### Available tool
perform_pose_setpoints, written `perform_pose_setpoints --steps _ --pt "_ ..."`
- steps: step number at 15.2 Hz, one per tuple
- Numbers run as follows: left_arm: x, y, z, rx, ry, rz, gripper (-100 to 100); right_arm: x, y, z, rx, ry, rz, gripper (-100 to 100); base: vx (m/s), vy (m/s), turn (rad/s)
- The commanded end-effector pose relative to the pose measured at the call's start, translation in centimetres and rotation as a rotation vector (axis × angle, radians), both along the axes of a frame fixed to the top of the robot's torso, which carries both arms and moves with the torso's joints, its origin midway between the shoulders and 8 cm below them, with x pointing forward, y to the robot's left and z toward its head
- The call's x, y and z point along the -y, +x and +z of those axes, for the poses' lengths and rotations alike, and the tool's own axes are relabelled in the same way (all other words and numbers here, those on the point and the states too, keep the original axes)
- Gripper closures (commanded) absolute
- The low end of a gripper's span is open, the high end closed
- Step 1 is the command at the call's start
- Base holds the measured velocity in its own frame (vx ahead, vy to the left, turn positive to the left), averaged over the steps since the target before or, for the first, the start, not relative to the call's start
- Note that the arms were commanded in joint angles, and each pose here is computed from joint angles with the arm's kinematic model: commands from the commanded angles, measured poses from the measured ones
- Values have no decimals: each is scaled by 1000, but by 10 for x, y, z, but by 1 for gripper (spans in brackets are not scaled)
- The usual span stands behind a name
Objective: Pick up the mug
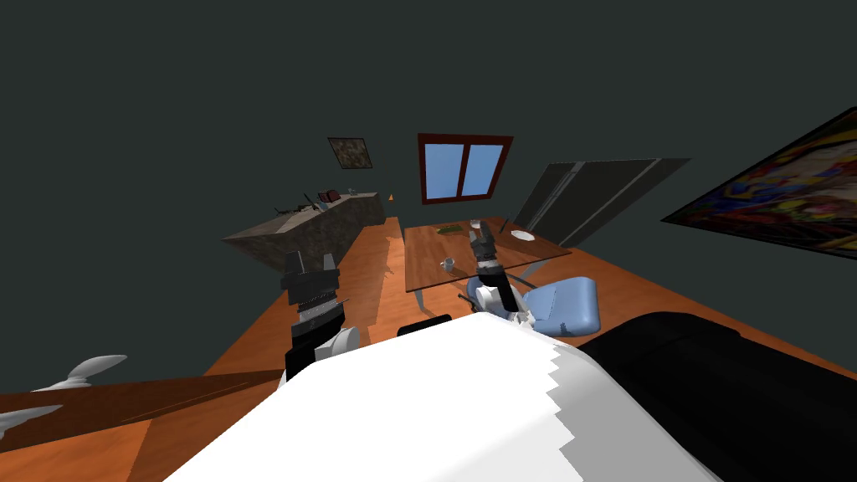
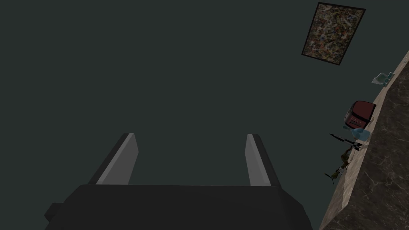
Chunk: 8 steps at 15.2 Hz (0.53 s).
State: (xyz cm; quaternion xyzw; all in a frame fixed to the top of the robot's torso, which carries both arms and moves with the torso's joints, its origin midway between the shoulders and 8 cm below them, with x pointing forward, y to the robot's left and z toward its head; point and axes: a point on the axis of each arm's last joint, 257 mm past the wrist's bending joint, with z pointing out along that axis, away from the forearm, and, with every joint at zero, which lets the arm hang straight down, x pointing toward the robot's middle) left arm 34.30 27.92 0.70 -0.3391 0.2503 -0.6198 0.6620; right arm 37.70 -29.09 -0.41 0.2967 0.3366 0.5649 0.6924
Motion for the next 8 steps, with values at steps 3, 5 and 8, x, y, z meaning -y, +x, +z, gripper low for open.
perform_pose_setpoints --steps 3,5,8 --pt "0 0 0 0 0 0 0 10 32 -24 -90 38 34 -100 -7 -10 -1" --pt "0 0 0 0 0 0 0 16 45 -34 -129 59 45 -100 -5 -9 0" --pt "0 0 0 0 0 0 0 23 61 -49 -186 89 49 -100 -3 -8 2"
